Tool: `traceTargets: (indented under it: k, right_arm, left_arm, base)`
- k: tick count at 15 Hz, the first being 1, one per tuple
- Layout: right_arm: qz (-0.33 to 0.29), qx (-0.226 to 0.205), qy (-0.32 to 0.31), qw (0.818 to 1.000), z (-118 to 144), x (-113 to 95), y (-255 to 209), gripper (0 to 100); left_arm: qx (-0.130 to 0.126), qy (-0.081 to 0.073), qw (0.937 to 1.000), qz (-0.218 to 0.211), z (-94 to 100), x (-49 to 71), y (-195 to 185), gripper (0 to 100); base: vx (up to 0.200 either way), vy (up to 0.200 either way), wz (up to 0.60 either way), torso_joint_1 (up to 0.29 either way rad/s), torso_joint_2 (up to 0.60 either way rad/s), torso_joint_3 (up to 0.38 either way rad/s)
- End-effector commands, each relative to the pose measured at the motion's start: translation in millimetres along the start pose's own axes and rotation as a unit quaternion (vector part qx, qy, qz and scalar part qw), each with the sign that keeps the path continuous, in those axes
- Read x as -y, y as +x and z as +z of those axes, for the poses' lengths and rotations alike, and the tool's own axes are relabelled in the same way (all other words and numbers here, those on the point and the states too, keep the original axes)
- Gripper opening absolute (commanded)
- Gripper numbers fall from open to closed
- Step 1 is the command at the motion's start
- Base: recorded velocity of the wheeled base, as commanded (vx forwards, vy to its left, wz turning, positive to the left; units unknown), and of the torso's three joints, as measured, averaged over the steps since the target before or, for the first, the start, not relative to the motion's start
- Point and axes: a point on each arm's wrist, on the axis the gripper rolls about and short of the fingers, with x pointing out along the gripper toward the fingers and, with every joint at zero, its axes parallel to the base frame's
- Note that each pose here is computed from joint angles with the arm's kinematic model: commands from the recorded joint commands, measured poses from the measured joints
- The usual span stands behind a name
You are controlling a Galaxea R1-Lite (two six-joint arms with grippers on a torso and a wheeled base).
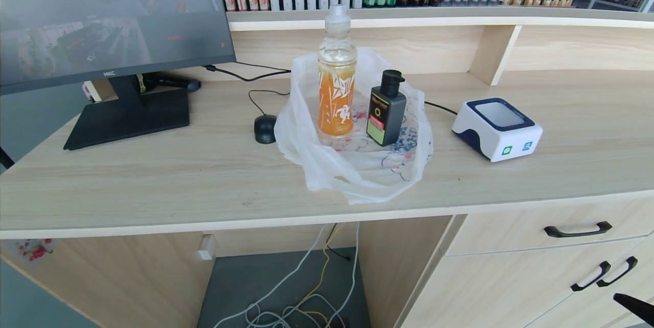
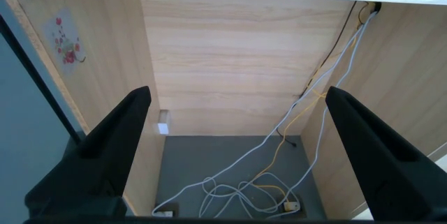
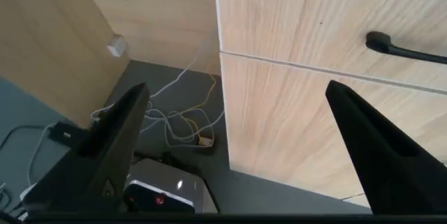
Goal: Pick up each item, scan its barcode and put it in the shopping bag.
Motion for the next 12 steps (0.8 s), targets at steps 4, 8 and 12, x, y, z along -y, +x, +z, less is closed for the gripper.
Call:
traceTargets:
  k: [4,8,12]
  right_arm:
    - [0.001,0.032,-0.015,0.999,-40,4,-42,100]
    - [-0.044,0.029,0.002,0.999,-40,4,-43,100]
    - [-0.140,0.034,0.030,0.989,-43,2,-44,100]
  left_arm:
    - [0.000,0.000,1.0000,0.000,0.0,0.0,0,100]
    - [0.000,0.000,1.0000,0.000,0.0,0.0,0,100]
    - [0.000,0.000,1.0000,0.000,0.0,0.0,0,100]
  base:
    - [0.000,0.000,0.00,0.000,0.00,0.000]
    - [0.000,0.000,0.00,0.000,0.00,0.000]
    - [0.000,0.000,0.00,0.000,0.00,0.000]
